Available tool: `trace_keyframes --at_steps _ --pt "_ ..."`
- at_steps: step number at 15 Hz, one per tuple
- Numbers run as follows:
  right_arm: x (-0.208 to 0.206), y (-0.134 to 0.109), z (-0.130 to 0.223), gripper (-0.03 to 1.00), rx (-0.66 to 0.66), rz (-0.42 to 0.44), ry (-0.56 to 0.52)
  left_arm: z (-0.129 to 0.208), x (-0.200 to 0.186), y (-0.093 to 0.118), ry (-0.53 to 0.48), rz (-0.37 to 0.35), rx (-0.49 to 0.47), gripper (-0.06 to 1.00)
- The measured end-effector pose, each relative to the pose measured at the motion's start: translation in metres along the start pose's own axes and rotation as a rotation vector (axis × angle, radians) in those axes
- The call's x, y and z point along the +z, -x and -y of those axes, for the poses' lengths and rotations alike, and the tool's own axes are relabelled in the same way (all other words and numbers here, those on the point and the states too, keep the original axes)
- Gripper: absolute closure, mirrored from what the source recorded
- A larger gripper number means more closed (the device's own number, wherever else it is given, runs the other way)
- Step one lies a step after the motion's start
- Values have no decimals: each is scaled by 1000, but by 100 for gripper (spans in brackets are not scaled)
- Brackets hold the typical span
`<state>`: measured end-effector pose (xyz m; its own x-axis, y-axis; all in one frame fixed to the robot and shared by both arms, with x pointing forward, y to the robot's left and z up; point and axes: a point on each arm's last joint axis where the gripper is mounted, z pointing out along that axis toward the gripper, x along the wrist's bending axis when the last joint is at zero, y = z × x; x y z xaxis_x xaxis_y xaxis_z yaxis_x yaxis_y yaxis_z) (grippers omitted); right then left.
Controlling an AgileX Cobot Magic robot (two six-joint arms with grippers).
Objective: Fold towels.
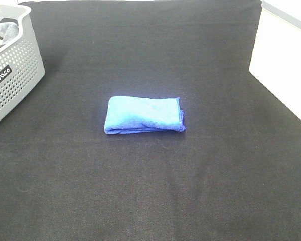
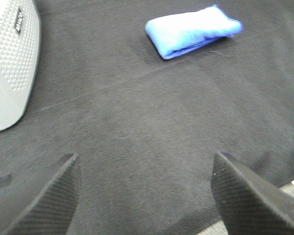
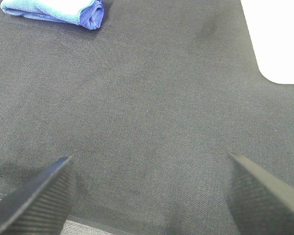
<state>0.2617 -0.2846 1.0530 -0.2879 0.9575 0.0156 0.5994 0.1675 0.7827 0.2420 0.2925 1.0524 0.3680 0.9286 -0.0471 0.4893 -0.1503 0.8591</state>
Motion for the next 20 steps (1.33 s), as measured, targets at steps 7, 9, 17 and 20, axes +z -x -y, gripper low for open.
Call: trace_keyframes --at_steps 7,9,17,20 --pt "-12 -1 7 19 79 126 104 -1 1 -2 14 -232 -137 23" --pt "-20 -4 13 19 69 130 167 0 0 -1 20 -232 -136 23" --pt "-24 -6 18 19 66 130 208 4 -8 2 84 -237 -123 23" --pt "-24 -6 18 19 66 130 208 4 -8 2 84 -237 -123 23"
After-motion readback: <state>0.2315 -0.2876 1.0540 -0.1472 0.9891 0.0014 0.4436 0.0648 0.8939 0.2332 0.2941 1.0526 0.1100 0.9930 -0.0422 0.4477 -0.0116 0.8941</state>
